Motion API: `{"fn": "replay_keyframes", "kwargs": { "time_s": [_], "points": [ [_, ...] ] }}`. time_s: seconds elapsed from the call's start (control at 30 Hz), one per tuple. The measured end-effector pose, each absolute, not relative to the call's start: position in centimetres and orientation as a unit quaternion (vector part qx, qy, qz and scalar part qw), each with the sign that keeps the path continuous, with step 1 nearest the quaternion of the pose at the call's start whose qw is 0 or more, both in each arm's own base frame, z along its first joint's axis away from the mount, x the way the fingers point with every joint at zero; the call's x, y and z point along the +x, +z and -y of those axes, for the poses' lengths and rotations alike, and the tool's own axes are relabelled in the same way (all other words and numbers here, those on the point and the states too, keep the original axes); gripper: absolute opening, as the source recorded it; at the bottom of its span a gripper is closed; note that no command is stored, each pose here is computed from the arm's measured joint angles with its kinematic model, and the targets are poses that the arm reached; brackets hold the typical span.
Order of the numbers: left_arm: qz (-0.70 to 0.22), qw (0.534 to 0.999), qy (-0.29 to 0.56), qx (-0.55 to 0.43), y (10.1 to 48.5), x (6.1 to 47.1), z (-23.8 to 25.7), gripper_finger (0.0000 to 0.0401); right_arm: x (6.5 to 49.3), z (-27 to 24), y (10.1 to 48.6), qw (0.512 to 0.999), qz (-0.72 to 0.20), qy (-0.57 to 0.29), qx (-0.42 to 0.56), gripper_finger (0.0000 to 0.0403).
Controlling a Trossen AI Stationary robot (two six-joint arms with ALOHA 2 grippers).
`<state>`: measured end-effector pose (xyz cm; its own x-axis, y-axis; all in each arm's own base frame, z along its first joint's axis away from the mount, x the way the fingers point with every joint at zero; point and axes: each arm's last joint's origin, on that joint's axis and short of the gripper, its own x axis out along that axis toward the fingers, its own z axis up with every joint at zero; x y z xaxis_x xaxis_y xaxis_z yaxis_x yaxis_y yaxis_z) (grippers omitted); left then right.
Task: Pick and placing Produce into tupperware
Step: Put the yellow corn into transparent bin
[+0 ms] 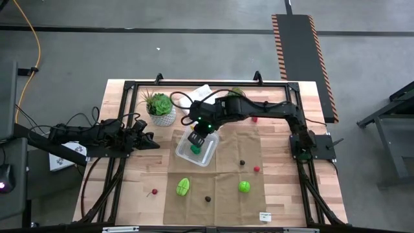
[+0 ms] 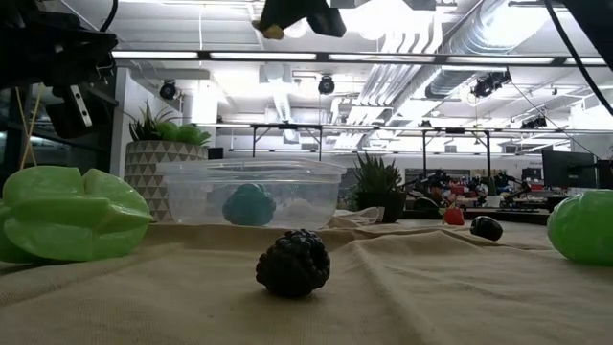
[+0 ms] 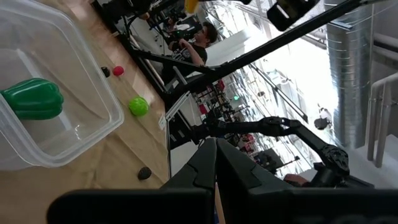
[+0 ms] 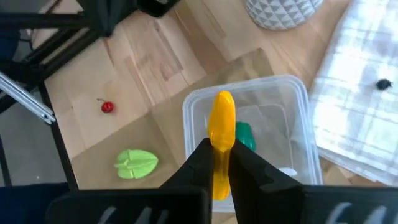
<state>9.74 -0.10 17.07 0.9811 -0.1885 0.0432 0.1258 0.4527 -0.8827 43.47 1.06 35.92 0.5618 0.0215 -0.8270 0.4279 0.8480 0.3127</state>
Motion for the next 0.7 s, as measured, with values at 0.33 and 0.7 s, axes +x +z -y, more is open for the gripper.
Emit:
{"fn": "replay_keyframes", "kwargs": {
  "time_s": [0.33, 0.7],
  "points": [
    [-0.03, 0.853, -0.092, -0.512, 17.1, 9.7, 0.1, 0.0001, 43.9, -0.5, 34.1, 0.83, -0.496, -0.114, 0.228, 0.0005],
    [-0.03, 0.856, -0.092, -0.508, 17.1, 9.7, 0.1, 0.0001, 46.3, 0.1, 29.8, 0.809, -0.536, -0.102, 0.219, 0.0006]
  ]
}}
